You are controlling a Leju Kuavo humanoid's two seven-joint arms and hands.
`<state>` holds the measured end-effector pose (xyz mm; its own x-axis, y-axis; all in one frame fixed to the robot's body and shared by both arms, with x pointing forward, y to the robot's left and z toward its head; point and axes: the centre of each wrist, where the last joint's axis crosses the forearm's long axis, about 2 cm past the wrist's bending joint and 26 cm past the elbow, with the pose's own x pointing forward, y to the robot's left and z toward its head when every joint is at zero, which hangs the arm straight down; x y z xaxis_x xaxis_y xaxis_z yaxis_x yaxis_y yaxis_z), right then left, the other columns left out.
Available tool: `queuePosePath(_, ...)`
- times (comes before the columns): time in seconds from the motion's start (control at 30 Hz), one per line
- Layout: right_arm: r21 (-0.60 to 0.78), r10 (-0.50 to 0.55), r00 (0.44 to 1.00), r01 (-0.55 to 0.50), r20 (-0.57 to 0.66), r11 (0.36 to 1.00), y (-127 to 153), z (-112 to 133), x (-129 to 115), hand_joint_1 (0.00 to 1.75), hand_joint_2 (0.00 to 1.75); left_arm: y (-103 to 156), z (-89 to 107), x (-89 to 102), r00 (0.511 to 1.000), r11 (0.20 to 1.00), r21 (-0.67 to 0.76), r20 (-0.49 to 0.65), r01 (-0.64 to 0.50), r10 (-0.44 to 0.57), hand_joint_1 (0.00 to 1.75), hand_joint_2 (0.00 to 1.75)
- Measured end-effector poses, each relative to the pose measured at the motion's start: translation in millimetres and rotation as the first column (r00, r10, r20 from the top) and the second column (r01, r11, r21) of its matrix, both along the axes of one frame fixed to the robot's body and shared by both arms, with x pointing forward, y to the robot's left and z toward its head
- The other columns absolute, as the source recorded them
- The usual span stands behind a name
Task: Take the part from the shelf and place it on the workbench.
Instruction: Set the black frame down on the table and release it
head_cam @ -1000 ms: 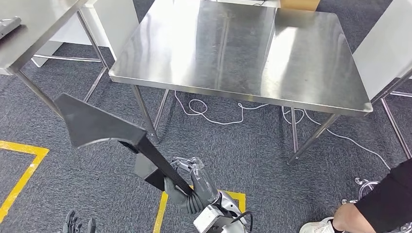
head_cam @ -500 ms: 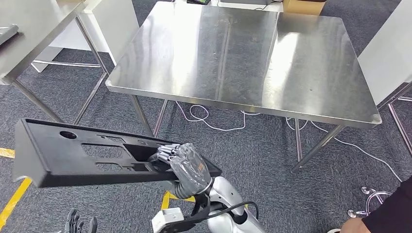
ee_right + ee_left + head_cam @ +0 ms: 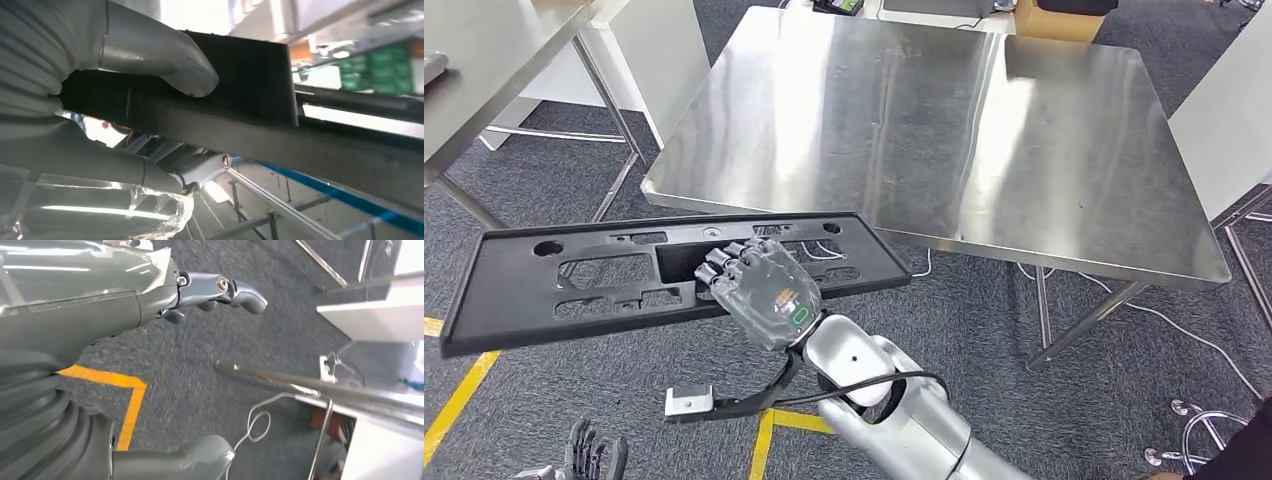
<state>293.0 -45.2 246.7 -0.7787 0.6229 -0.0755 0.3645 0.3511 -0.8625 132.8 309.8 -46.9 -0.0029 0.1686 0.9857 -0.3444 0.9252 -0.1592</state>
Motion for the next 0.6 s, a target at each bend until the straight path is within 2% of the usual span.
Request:
queuePosePath(0.13,-0.099,-0.122,0.99,0.128,0.071,0.987,-5.9,1.2,20.4,1.75,1.75,0.6,0.0,3.5,1.0,1.0,-0.009,0.006,0.006,-0.006,0.0,1.75)
queuePosePath(0.27,-0.205,-0.248,0.963,0.265,0.104,0.942,-16.2,-5.9,43.2,1.75,1.75,-0.3,-1.6,3.2,1.0,1.0,-0.025,0.004,0.011,-0.011,0.0,1.75)
queuePosePath(0.6,-0.275,-0.483,0.867,0.498,0.125,0.823,-50.3,-5.4,97.3,1.75,1.75,5.1,-4.8,3.0,1.0,0.999,-0.034,-0.007,0.018,-0.018,0.0,1.75)
